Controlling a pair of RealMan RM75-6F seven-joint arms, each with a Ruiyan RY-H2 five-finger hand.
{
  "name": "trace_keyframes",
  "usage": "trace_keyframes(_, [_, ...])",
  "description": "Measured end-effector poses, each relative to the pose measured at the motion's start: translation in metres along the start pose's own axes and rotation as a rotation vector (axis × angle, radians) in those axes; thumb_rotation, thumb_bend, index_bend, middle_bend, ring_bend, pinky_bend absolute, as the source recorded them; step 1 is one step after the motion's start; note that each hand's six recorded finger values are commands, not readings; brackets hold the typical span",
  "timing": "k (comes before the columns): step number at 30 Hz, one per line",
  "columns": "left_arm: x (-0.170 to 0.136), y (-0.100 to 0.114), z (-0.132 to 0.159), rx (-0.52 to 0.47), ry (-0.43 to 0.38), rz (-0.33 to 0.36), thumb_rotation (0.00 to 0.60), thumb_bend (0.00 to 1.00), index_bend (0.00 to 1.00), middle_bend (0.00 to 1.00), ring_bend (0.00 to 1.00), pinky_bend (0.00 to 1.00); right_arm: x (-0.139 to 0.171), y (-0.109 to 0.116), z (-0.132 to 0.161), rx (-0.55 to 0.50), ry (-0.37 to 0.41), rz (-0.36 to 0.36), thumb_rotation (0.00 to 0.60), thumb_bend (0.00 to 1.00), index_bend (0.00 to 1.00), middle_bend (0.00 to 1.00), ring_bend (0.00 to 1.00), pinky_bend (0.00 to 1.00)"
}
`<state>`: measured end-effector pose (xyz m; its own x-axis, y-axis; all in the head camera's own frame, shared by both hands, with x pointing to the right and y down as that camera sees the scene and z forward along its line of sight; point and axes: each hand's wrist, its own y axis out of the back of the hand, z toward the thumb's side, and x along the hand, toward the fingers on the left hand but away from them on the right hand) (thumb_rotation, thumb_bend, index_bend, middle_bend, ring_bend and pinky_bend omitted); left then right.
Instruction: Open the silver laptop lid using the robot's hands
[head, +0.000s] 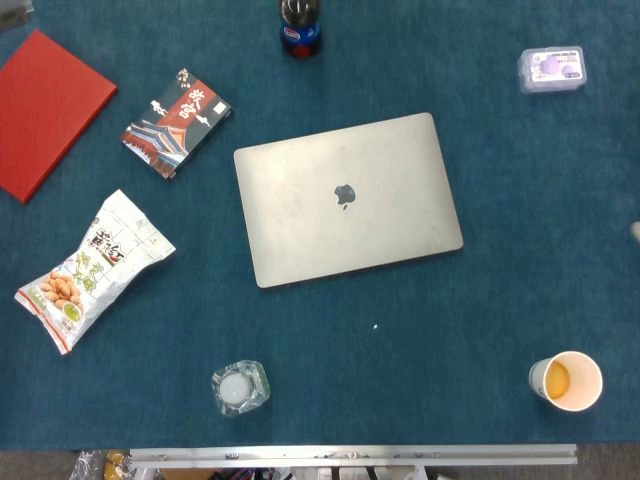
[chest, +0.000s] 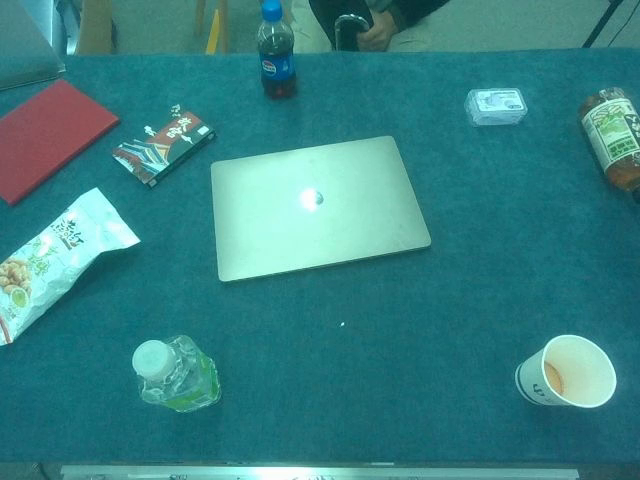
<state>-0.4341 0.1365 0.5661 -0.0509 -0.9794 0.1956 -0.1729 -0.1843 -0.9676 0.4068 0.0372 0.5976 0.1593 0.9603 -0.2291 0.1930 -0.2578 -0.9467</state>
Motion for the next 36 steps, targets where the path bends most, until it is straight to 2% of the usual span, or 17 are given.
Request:
trace_keyframes(6, [-0.001, 0.001, -0.001, -0.001, 0.001, 0.003, 0.6, 0.42, 0.22, 0.17, 0.09, 0.07, -0.013, -0.017, 0.033, 0.03, 0.097, 0.063, 0.6, 0.04, 0.12, 0.22, 0.08, 0.19])
trace_keyframes(15, [-0.004, 0.0, -0.009, -0.006, 0.01, 0.002, 0.6, 0.42, 0.22, 0.17, 0.09, 0.07, -0.04, -0.05, 0.088, 0.033, 0.19, 0.137, 0.6, 0.0, 0.12, 0.22, 0.07, 0.19])
trace_keyframes(25, [-0.001, -0.001, -0.016, -0.016, 0.009, -0.004, 0.6, 0.42, 0.22, 0.17, 0.09, 0.07, -0.057, -0.095, 0.138, 0.026, 0.249, 0.244, 0.6, 0.0, 0.12, 0.22, 0.06, 0.19])
trace_keyframes(36, [0.003, -0.004, -0.016, -0.023, -0.008, -0.008, 0.6, 0.42, 0.22, 0.17, 0.09, 0.07, -0.058, -0.137, 0.182, 0.097, 0.34, 0.318, 0.6, 0.0, 0.12, 0.22, 0.06, 0.16])
